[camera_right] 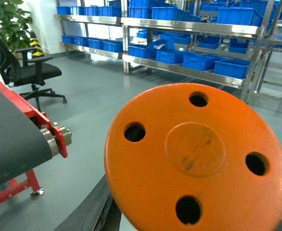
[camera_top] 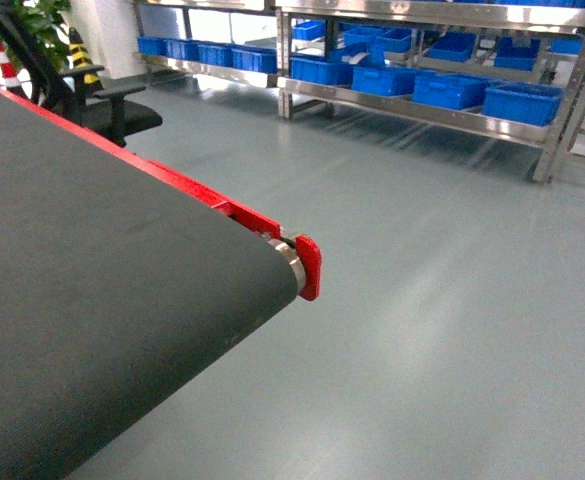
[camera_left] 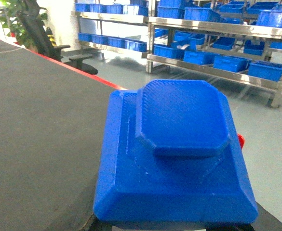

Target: Sort blue parts and orange caps into right shelf containers

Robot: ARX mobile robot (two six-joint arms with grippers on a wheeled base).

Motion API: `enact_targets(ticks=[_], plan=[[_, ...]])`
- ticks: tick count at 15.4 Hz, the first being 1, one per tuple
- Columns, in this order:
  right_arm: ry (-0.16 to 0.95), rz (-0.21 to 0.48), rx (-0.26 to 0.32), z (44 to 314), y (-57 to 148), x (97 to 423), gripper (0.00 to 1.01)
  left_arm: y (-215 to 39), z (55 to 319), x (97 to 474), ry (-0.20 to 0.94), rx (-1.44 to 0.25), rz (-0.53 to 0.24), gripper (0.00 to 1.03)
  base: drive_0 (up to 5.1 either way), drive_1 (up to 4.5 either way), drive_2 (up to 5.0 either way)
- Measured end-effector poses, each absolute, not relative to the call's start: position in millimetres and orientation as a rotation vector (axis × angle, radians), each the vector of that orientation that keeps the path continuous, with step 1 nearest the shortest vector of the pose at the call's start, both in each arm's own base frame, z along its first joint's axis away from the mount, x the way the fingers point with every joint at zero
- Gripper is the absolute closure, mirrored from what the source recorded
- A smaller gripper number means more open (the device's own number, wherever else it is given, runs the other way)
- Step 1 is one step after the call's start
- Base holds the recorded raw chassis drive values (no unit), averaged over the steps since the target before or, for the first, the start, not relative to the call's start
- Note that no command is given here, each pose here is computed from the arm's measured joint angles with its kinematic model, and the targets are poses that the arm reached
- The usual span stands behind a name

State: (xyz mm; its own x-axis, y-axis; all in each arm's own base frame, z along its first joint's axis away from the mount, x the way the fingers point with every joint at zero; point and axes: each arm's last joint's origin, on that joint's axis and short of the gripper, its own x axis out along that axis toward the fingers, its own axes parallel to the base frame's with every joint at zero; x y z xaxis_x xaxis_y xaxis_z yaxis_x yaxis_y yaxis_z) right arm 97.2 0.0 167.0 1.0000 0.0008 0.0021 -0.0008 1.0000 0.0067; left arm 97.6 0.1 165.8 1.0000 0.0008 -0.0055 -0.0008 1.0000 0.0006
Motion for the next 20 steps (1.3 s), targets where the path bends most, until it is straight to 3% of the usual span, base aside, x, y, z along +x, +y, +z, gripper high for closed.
enact_targets(ticks=[20], plan=[[-0.002, 0.0, 0.007, 167.0, 0.0, 97.2, 0.57, 0.1, 165.8, 97.6, 0.006, 0.001, 0.001, 0.61, -1.6, -1.6, -1.6]])
